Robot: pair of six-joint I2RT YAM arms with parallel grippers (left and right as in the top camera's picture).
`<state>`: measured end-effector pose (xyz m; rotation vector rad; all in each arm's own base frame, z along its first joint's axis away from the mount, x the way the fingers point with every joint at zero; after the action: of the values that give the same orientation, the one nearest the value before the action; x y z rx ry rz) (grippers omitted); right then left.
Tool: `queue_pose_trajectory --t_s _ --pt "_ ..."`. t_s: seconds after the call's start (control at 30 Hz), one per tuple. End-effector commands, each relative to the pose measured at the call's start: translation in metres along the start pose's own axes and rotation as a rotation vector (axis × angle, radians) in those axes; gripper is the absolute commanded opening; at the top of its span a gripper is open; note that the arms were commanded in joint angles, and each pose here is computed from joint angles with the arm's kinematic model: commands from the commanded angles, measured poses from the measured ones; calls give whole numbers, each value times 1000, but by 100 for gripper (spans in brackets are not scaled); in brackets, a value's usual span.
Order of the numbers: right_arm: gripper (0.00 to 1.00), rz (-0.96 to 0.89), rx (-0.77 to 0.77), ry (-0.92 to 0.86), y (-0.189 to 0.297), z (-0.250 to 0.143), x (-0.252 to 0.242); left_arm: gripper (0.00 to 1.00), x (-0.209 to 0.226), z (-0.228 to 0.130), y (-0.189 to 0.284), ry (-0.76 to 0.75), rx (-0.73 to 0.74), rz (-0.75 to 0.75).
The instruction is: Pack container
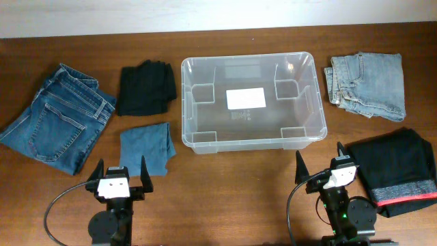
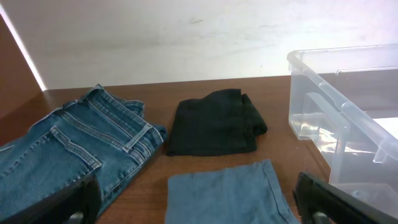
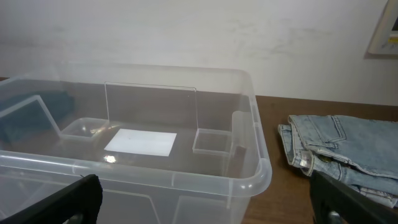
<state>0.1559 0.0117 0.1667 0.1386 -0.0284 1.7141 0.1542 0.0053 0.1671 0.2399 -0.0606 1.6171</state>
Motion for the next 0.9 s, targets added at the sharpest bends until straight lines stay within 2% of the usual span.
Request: queue_pose_trajectory --t_s 0.0,0.67,0.87 --pt "98 -8 2 -2 0 -2 -1 99 1 -1 0 -19 -4 15" --pt "98 -7 2 -3 0 -2 -1 99 1 -1 0 -19 -4 15" --pt "98 93 -13 -126 0 2 8 99 1 -1 0 -19 -4 15"
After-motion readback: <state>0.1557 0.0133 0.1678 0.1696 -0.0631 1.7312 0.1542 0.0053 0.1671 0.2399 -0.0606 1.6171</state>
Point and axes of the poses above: each gripper's point midway between its finger pads, its own y axis back along the fingers, its own x axis along the line the jaws close on, z = x × y, the point moved 9 cm from there along y, back along the fingers, and after that the axes turned 7 degrees about -y, right-handed, at the moved point
